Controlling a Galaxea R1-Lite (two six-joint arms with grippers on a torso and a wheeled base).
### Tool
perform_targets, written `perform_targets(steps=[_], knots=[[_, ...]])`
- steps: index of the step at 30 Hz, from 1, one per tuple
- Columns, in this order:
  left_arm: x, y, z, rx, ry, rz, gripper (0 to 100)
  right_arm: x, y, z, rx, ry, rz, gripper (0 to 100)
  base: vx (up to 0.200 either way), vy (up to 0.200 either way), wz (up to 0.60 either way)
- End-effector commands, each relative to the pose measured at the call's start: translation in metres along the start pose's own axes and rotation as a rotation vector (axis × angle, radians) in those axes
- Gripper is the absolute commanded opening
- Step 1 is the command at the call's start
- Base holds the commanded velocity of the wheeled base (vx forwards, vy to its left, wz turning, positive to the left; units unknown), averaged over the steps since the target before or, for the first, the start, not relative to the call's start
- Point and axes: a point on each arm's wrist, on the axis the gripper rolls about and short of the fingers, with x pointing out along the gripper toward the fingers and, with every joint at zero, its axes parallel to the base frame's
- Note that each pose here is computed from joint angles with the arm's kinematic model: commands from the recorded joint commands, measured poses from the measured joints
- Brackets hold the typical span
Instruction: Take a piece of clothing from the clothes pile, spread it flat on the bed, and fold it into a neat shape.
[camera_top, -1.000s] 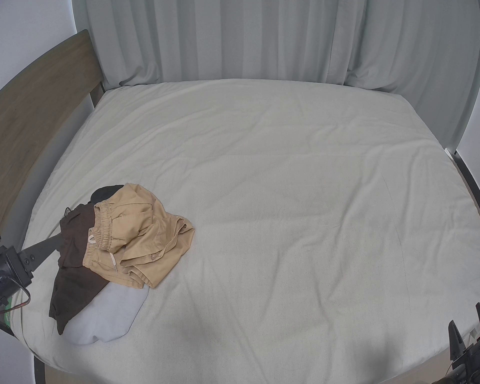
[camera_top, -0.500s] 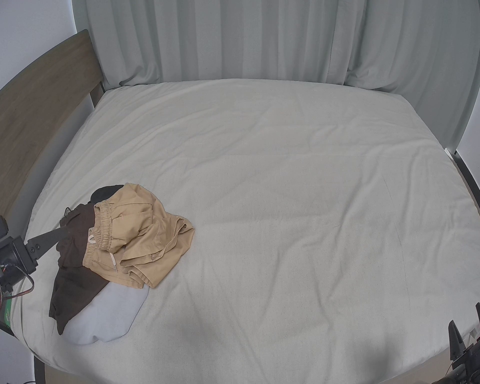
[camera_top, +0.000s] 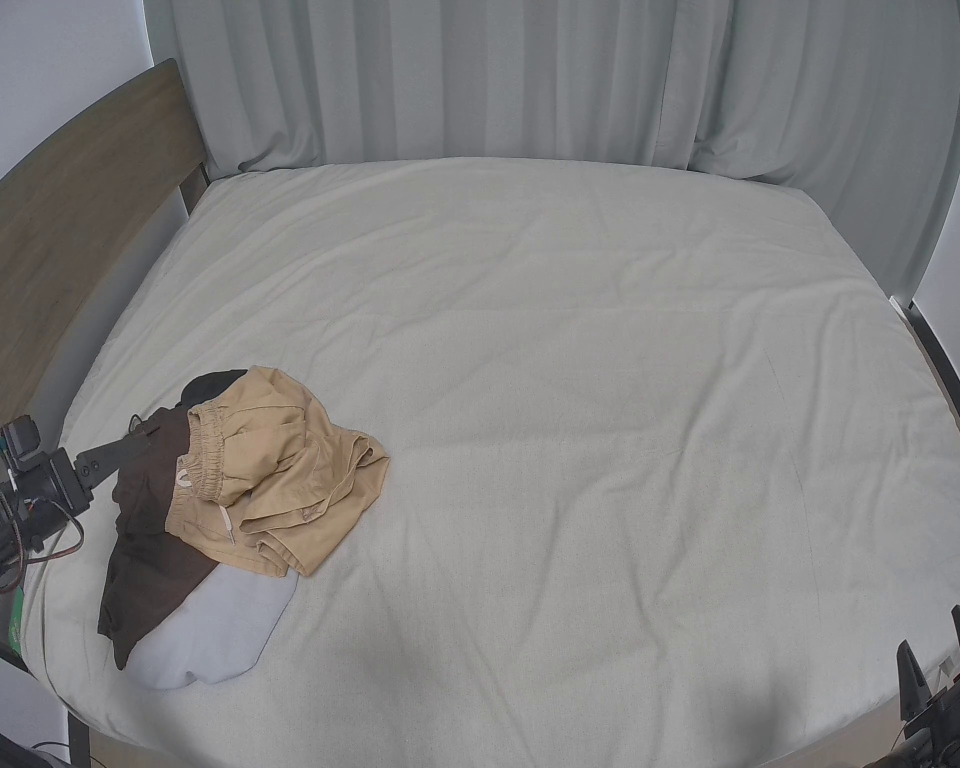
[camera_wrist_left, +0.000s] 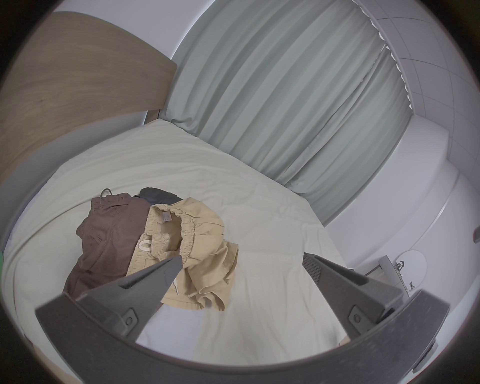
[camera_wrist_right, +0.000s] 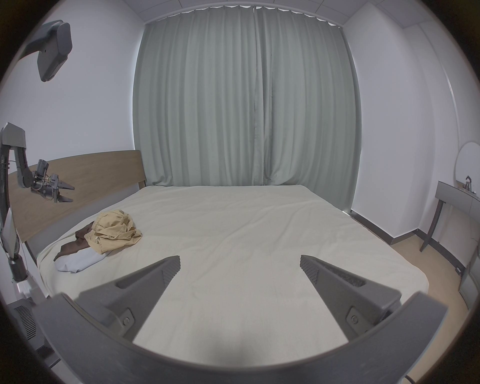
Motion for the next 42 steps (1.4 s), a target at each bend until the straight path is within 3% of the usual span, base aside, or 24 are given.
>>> perform_targets(steps=[1,18,42], knots=[[0.020,0.019,-0.001,-0.044,0.043,0.010,100,0.000,0.000,-0.005,-0.001,0.003,0.001,100,0.000,0.000,0.00],[0.083,0.028,0.002,-0.013,0.069,0.052,100,0.000,0.000,-0.005,-0.001,0.003,0.001,100,0.000,0.000,0.00],[0.134,0.030,-0.003,0.005,0.088,0.069,100,0.000,0.000,-0.005,-0.001,0.003,0.002,100,0.000,0.000,0.00]])
